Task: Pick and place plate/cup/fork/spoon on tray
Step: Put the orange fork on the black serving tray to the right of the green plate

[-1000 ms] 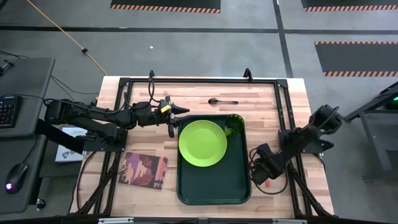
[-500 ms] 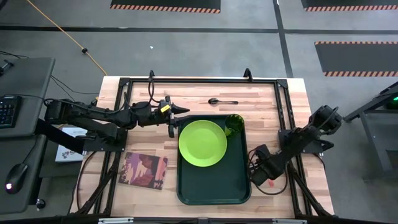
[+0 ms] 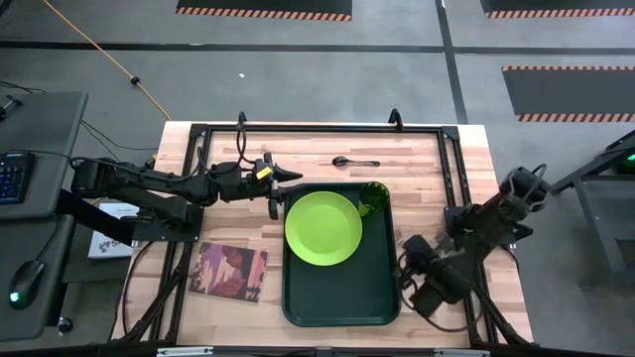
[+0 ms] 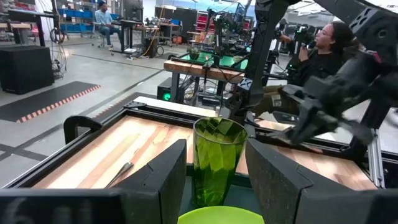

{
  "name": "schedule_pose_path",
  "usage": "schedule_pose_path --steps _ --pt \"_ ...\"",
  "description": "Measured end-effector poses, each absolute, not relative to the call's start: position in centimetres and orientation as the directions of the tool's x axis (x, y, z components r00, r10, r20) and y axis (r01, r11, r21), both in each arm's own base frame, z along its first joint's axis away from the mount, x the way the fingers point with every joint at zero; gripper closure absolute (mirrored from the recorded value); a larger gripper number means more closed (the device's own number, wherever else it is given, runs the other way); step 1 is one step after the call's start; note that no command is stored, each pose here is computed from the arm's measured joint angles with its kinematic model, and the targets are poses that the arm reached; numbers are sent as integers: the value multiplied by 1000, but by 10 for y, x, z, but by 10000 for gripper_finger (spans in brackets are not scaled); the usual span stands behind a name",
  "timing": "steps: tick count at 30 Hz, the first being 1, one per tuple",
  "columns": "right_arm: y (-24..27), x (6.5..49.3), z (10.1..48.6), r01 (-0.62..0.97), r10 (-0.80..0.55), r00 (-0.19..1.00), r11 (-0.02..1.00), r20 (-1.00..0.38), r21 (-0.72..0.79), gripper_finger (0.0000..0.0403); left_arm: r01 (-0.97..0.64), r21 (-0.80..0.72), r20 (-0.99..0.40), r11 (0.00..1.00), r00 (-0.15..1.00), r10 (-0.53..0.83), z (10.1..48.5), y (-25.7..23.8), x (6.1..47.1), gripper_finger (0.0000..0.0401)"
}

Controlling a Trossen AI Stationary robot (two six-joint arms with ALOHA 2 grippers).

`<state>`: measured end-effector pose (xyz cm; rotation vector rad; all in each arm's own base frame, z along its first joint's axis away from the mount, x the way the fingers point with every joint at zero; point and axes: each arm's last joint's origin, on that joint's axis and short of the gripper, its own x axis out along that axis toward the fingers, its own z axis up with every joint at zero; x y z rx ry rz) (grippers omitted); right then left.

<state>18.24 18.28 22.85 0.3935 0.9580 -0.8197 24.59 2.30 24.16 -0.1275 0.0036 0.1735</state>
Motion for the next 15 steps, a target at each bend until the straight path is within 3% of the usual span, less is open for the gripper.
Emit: schedule_pose_path --steps 3,7,11,15 --pt "194 189 235 690 -438 493 723 -752 31 400 -172 -128 -15 977 985 171 242 23 246 245" --pt "200 198 238 610 -441 628 790 -641 55 400 -162 -128 -12 979 987 162 242 20 246 245" --pt "199 213 242 567 -460 699 823 -547 33 400 -127 -132 37 983 990 133 247 15 247 245" --pt "191 232 246 545 -488 722 838 -491 -31 400 -5 -127 37 992 999 9 246 8 247 245"
